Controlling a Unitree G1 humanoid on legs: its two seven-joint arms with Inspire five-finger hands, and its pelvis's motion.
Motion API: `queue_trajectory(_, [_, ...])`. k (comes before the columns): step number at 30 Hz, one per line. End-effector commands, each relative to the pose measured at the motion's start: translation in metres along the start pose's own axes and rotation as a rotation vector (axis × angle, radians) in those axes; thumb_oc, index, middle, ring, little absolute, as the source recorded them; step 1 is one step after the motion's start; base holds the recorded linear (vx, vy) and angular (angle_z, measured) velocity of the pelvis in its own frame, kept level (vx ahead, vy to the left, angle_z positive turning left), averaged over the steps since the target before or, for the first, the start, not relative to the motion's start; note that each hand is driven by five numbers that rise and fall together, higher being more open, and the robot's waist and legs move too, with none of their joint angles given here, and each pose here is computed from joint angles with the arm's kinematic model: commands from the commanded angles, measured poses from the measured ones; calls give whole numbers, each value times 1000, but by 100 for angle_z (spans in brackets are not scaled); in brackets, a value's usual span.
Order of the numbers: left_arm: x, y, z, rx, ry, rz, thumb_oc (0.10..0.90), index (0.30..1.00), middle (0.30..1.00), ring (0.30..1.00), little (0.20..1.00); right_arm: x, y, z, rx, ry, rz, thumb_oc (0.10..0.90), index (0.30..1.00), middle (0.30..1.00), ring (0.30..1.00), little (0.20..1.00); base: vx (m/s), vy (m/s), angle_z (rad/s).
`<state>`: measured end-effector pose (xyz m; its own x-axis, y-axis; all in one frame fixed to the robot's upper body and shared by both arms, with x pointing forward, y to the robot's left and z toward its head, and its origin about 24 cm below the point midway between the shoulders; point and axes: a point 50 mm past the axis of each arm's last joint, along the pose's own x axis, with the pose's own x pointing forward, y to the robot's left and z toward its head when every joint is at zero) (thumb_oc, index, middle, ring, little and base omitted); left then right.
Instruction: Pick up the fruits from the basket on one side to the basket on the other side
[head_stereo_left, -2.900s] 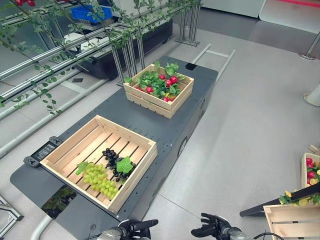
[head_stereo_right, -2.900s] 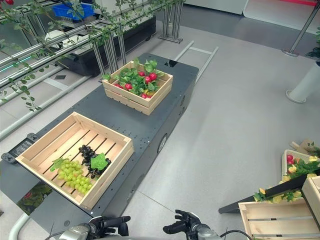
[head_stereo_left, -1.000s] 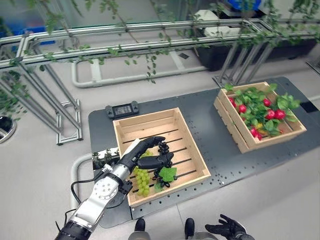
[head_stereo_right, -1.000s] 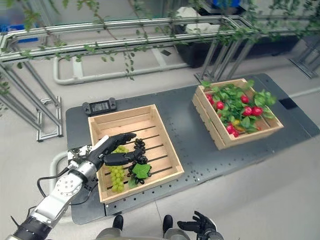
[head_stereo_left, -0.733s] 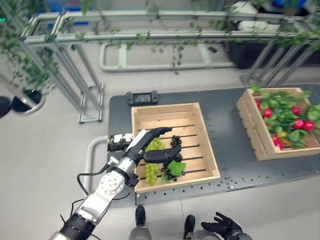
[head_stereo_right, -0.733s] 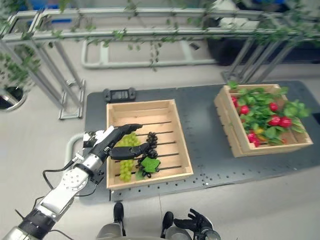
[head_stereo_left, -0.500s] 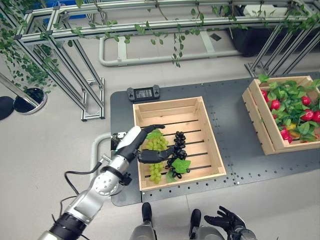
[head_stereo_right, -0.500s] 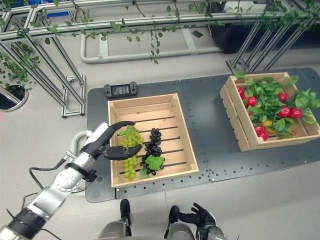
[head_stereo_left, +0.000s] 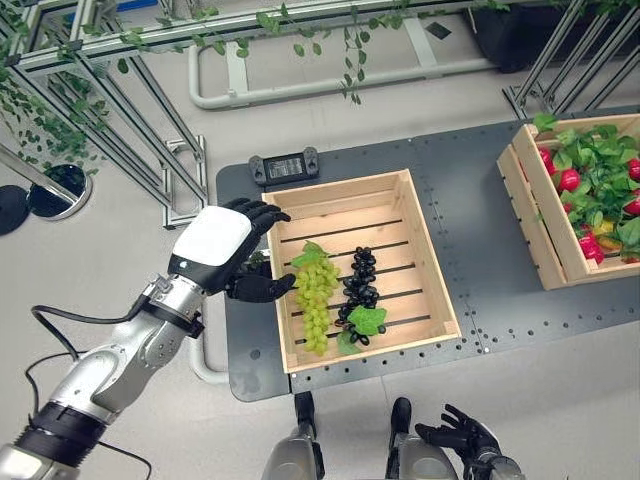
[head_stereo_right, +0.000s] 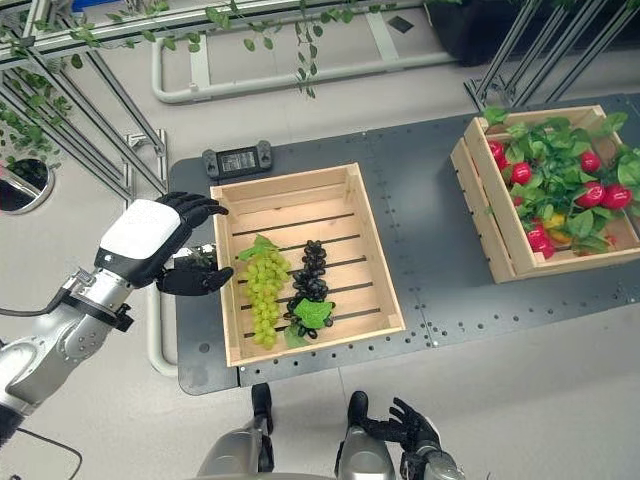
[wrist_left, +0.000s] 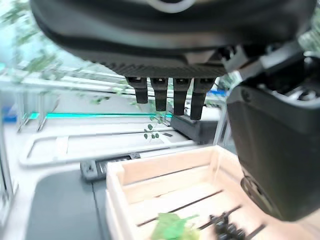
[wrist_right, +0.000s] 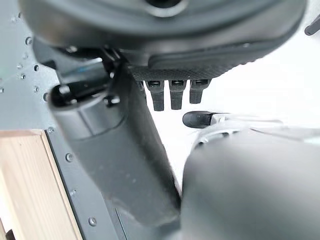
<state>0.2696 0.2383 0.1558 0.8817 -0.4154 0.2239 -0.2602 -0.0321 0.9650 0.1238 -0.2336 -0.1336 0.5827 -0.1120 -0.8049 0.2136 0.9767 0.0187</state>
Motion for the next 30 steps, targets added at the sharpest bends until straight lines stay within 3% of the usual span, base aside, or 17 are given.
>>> queue_trajectory(1, [27, 57, -2, 197, -69, 248, 800, 900, 900, 900, 900, 0, -12, 25, 4, -91, 23, 800, 900, 900, 900, 900, 0, 0, 0])
queue_trajectory(16, [66, 76, 15, 575, -218, 183, 800, 900, 900, 900, 900, 6, -10, 47, -16, -144, 49, 800, 900, 900, 900, 900, -29, 1, -1])
queue_trajectory(30, [91, 82, 42, 856, -361, -166, 800, 900, 900, 900, 900, 12, 0, 66, 22, -204, 74, 800, 900, 900, 900, 900, -26, -15, -2])
